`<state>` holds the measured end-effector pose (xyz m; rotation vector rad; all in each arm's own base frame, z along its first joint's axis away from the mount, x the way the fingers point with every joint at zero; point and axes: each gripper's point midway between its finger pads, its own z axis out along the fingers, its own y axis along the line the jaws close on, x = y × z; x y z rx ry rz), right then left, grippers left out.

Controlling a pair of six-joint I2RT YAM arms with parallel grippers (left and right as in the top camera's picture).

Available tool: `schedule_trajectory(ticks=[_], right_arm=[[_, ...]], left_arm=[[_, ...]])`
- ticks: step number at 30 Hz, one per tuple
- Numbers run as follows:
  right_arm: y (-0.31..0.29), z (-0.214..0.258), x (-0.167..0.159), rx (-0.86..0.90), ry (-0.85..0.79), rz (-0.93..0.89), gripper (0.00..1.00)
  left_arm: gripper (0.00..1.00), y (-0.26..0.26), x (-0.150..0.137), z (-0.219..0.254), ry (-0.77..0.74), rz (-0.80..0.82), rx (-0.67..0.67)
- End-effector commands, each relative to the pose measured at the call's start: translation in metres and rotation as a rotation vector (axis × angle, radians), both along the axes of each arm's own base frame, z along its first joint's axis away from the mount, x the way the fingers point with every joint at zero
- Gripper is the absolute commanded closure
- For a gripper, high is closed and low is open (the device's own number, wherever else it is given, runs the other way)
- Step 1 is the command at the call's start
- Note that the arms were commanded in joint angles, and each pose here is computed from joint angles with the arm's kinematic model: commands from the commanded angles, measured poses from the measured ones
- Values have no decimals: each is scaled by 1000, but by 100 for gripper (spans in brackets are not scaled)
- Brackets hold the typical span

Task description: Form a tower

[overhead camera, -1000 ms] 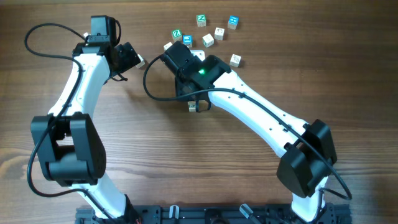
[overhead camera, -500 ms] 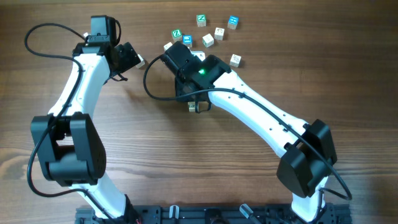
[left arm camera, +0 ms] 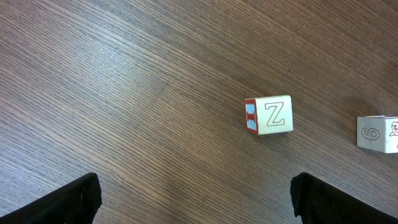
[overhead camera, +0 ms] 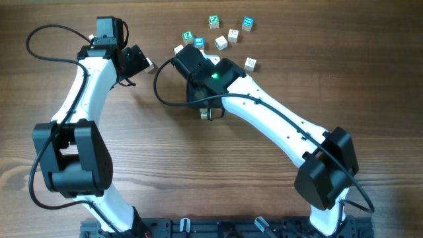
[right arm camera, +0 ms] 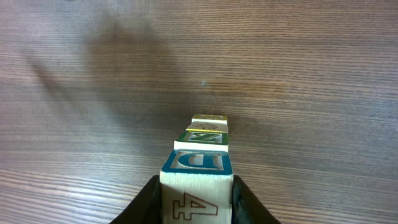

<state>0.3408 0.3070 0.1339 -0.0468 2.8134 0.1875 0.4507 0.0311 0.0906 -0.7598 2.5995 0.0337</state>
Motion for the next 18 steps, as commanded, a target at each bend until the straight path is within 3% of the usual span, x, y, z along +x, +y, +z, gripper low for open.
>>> schedule_trajectory(ticks=[1, 11, 18], right_arm=[[-1, 21, 8, 28, -49, -19, 72], [-4, 25, 8, 27, -57, -22, 66], [-2, 25, 6, 31, -54, 6, 30]], left_arm=[[0, 1, -2, -7, 19, -2, 7], [0, 1, -2, -7, 19, -2, 7], [0, 1, -2, -7, 19, -2, 7]])
